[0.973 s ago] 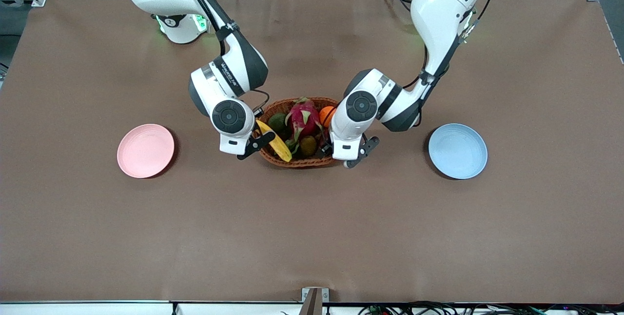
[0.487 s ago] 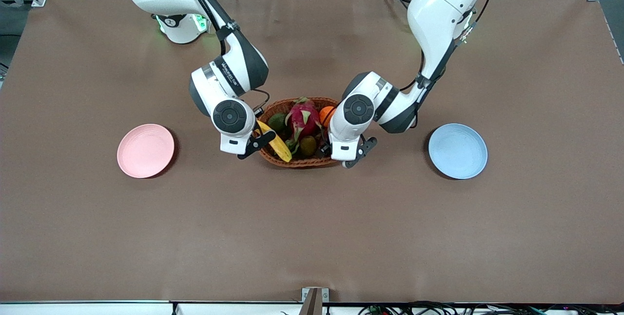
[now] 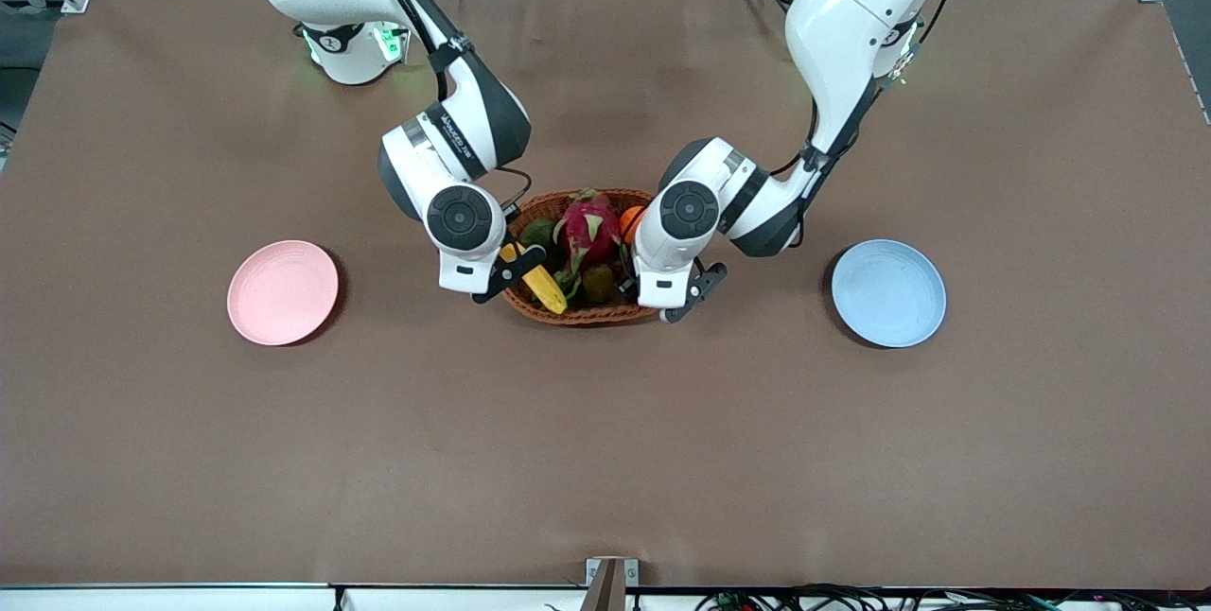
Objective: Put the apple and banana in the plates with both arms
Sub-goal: 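Close the right gripper on the banana while the left gripper grips the apple, then carry the banana to the pink plate while the left gripper carries the apple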
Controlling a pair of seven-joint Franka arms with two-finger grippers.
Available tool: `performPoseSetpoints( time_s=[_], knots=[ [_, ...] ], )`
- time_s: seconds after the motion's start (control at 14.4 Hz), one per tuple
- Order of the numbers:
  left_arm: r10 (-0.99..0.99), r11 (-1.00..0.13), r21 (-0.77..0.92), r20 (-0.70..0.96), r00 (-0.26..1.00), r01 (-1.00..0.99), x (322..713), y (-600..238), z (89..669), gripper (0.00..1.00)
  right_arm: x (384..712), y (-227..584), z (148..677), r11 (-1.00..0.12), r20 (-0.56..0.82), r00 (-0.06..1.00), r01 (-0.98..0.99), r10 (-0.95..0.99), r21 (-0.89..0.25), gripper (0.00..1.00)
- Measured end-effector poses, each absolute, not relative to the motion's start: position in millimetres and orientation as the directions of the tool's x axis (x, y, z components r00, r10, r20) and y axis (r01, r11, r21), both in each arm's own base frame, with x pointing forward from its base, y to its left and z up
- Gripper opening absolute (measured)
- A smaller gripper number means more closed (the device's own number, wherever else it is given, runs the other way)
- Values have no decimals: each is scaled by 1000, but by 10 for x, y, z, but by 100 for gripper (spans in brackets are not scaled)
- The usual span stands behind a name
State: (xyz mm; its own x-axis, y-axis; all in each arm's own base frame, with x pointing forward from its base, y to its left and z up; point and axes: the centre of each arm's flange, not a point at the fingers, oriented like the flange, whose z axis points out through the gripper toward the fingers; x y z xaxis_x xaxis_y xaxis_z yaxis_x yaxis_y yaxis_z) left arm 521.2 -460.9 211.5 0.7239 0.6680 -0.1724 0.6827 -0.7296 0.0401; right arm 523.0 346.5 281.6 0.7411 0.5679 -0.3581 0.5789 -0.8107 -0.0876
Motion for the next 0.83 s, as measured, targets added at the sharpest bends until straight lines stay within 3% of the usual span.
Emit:
performPoseSetpoints(
  time_s=[0.21,0.28,0.42,0.56,0.83],
  knots=[
    [666,-731,47,-172,726,681,5207,-4632,2119,82,5232,3464,2816,-811,-358,741,579,568,-87,44],
    [666,-731,48,-172,726,681,5209,-4636,2124,81,5233,3461,2816,-811,-358,741,579,567,-87,37],
    [665,-731,50,-171,727,681,5210,-4639,2129,79,5238,3449,2815,-807,-359,737,583,573,-91,34],
    [664,-731,53,-171,728,680,5212,-4651,2140,79,5230,3458,2819,-809,-361,736,578,573,-105,16],
    [662,-732,63,-169,731,678,5236,-4665,2227,79,5235,3454,2849,-808,-369,731,580,574,-108,15]
  ],
)
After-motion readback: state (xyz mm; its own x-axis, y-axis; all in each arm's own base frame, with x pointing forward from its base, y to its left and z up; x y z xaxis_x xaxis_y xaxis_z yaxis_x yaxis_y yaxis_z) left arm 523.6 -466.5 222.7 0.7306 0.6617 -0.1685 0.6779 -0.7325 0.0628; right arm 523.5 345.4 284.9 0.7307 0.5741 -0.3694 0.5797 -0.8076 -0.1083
